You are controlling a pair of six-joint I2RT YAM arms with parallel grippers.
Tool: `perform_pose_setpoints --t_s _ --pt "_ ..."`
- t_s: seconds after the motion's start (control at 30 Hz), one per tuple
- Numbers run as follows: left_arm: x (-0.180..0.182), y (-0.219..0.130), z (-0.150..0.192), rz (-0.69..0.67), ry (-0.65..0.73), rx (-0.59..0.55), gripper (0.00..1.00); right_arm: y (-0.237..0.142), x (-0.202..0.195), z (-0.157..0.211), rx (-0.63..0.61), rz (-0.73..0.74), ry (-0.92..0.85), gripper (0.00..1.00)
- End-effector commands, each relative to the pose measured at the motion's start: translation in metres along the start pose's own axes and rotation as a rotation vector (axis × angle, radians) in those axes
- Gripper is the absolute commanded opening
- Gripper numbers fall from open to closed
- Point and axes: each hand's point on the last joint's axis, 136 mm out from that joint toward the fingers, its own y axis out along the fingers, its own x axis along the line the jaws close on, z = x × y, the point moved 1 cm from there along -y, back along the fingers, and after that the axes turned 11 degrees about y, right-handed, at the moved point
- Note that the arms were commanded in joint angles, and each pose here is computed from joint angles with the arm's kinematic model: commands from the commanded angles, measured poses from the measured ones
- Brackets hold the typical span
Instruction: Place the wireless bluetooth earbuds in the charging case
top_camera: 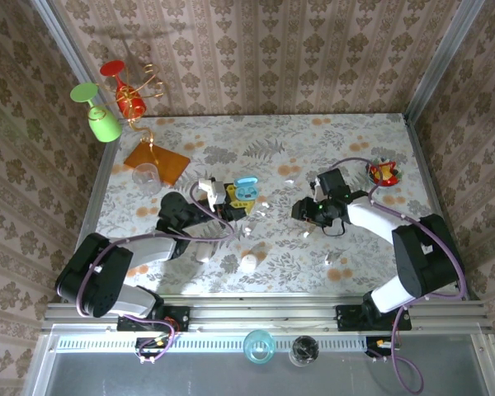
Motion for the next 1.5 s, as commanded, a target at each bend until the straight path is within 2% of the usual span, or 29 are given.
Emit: perform_pose_setpoints --t_s 0.0,0.13,0.33,0.67,0.9,1.47 --pt "0.0 -0.006 -0.011 -0.008 0.034 -0.028 0.3 -0.007 -0.006 -0.02 -0.046 0.091 -0.087 0.53" --pt "0.0 -0.006 -0.01 -0.009 0.031 -0.026 0.3 0.005 -0.01 -0.038 -0.031 0.16 -0.111 0.55" --pt "0.0 -0.006 -0.012 -0.009 0.032 -0.031 0.3 0.029 -0.009 -0.05 0.04 0.185 -0.136 0.57" --pt "-0.002 -0.009 -0.015 -0.015 0.036 -0.036 0.3 0.042 -0.017 -0.016 0.195 0.143 -0.106 0.58" --pt "-0.002 -0.008 -0.016 -0.006 0.037 -0.037 0.3 0.034 -0.031 0.004 0.216 0.166 -0.082 0.58" --pt "-0.001 -0.005 -0.016 0.013 0.032 -0.039 0.3 0.02 -0.006 0.032 0.235 0.004 0.005 0.52"
